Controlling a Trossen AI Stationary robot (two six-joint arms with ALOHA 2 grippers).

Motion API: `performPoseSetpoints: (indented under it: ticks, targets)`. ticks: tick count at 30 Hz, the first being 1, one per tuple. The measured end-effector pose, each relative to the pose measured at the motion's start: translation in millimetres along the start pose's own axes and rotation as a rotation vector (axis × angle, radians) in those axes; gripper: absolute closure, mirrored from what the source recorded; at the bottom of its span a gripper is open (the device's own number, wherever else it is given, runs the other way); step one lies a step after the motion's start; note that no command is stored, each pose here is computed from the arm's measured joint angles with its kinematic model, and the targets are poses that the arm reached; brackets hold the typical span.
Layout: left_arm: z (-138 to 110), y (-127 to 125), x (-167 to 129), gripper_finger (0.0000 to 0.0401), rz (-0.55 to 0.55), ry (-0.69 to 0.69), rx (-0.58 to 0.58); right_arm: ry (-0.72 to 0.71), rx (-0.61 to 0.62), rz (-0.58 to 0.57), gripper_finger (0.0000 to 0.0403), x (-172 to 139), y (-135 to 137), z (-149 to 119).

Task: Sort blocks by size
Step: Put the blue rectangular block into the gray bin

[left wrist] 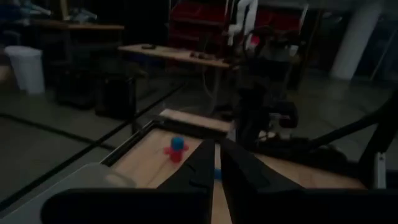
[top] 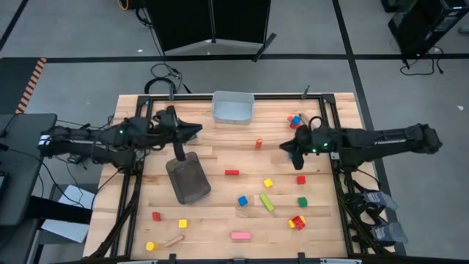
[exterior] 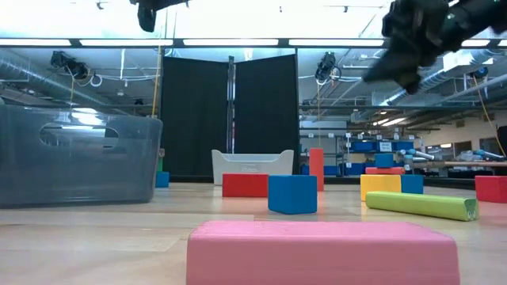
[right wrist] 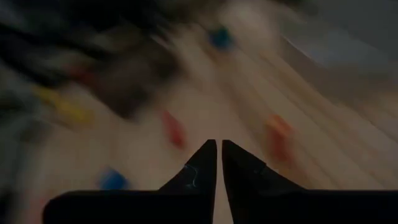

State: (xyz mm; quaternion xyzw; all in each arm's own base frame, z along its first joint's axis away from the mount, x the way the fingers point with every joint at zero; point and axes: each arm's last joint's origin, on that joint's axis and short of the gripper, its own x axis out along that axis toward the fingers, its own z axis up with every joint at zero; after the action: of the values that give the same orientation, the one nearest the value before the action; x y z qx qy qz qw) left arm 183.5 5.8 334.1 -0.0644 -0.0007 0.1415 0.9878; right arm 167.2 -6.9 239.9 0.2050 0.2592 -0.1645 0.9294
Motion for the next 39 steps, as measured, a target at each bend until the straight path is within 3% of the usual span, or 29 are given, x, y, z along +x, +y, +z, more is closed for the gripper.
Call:
performPoseSetpoints:
  ticks: [3, 6, 13, 19, 24, 39]
  targets:
    - [2, 0, -6, 0.0348, -0.009, 0.008, 0.004, 0.138, 0.030, -0.203, 0.0356, -3, 1, -4]
    - [4, 2, -17, 0.0321, -0.016, -0.022, -0.005, 0.215, 0.053, -0.326, 0.0337, 3, 4, -11]
    - [-19, 12, -32, 0.0254, 0.084, -0.031, -0.017, 0.329, 0.092, -0.560, 0.0242, 26, 4, -34]
    - [-34, 14, -30, 0.0239, 0.098, -0.025, -0.035, 0.319, 0.071, -0.609, 0.0159, 34, 5, -38]
    - [-45, 15, -29, 0.0239, 0.108, 0.000, -0.059, 0.303, 0.140, -0.639, 0.0121, 33, 4, -39]
    - [-69, 19, -27, 0.0239, 0.138, 0.014, -0.120, 0.317, 0.187, -0.715, 0.0115, 49, 3, -47]
